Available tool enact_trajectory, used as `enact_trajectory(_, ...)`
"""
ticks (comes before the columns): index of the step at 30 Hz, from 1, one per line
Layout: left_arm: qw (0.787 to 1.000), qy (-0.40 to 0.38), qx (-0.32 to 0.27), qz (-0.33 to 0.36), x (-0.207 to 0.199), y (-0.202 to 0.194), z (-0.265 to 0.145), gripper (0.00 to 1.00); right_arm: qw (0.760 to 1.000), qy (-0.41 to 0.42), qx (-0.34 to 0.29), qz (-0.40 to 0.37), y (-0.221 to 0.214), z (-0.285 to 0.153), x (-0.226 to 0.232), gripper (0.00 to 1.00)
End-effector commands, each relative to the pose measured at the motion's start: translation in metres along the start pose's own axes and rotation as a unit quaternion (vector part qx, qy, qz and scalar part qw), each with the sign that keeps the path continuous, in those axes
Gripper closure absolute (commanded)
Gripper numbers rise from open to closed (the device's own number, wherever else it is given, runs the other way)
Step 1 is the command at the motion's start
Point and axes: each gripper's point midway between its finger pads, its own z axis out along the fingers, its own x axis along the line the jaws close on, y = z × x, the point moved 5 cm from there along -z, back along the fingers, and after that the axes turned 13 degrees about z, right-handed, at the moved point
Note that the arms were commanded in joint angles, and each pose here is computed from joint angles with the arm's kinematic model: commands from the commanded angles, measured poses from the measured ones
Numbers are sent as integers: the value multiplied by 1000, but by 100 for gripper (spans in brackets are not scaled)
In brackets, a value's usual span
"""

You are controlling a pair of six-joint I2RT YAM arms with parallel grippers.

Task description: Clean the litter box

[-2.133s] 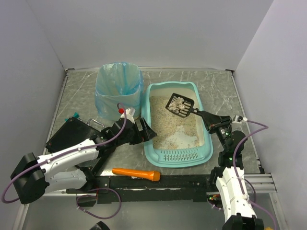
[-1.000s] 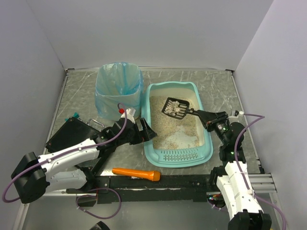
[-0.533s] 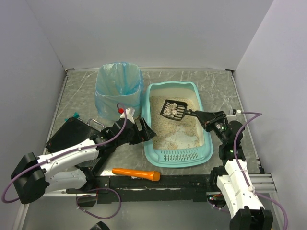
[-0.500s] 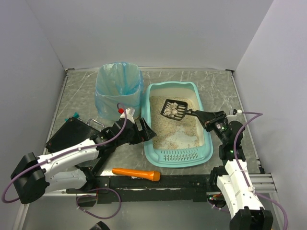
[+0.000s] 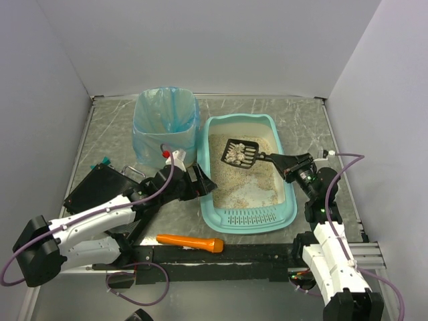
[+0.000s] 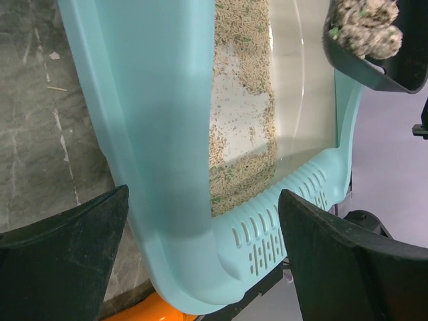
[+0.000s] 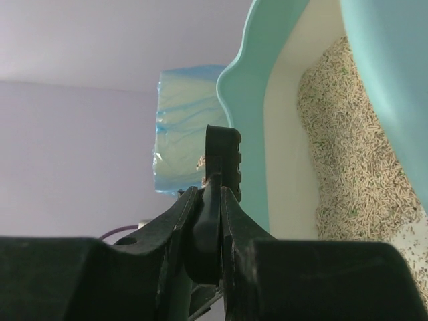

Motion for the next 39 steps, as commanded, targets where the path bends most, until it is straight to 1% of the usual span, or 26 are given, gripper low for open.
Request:
enact_trajectory(1,1000,5,-15,-3,3,2,-8,3,998,46,19,-27,-5,3,38,100)
enact_trajectory(4,1000,10,-26,-2,5,6,-14,3,997,69,-12,-32,1,2,48,100)
enact_trajectory(6,999,12,-40,-5,7,9,-21,3,995,82,14,-46,-12,4,63,100)
enact_trajectory(9,998,23,-58,-7,12,13,-29,3,995,87,18,-44,-18,11,77,100)
enact_trajectory(12,997,33,-67,-8,16,15,-36,3,994,100,22,-30,-20,19,96,100)
enact_trajectory(13,997,38,-68,-8,19,13,-37,3,996,87,31,-18,-22,27,96,100)
enact_trajectory(14,997,39,-69,-9,19,13,-38,3,995,96,38,-16,-25,29,112,100)
enact_trajectory(16,996,44,-72,-13,24,11,-41,3,994,91,57,-4,-31,41,120,100)
enact_trajectory(17,996,46,-74,-14,25,11,-42,3,992,107,66,-6,-36,43,138,100)
enact_trajectory(18,996,43,-77,-18,25,12,-44,3,991,108,74,-4,-39,47,145,100)
enact_trajectory(19,996,45,-76,-19,27,10,-45,3,993,83,80,13,-42,58,141,100)
enact_trajectory(20,996,46,-77,-20,27,10,-46,3,991,91,92,19,-50,59,156,100)
enact_trajectory(22,995,44,-82,-22,27,12,-52,3,992,84,84,35,-54,72,161,100)
enact_trajectory(24,994,41,-94,-27,27,15,-59,3,991,94,89,30,-69,75,182,100)
enact_trajectory(25,994,45,-99,-27,28,17,-61,3,995,74,68,20,-68,87,177,100)
enact_trajectory(26,993,53,-105,-24,31,18,-64,3,994,90,68,14,-72,87,195,100)
enact_trajectory(29,991,59,-118,-18,34,23,-72,3,994,87,58,11,-82,108,202,100)
enact_trajectory(30,991,57,-121,-16,33,24,-75,3,994,86,66,5,-93,111,204,100)
enact_trajectory(31,991,56,-124,-16,31,27,-77,3,996,69,47,-21,-94,128,194,100)
enact_trajectory(32,991,57,-124,-14,31,27,-78,3,997,60,41,-40,-99,133,202,100)
enact_trajectory(33,991,56,-125,-14,30,28,-78,3,995,40,49,-82,-118,146,190,100)
enact_trajectory(35,990,57,-125,-16,29,29,-78,3,993,30,18,-110,-126,158,200,100)
enact_trajectory(36,991,52,-124,-16,27,30,-78,3,989,12,23,-148,-134,173,186,100)
enact_trajectory(37,991,48,-122,-15,25,31,-78,3,985,11,36,-170,-148,178,183,100)
enact_trajectory(38,992,49,-119,-14,25,30,-77,3,982,26,26,-187,-152,183,199,100)
enact_trajectory(39,992,47,-120,-14,23,32,-77,3,971,-4,26,-236,-156,199,178,100)
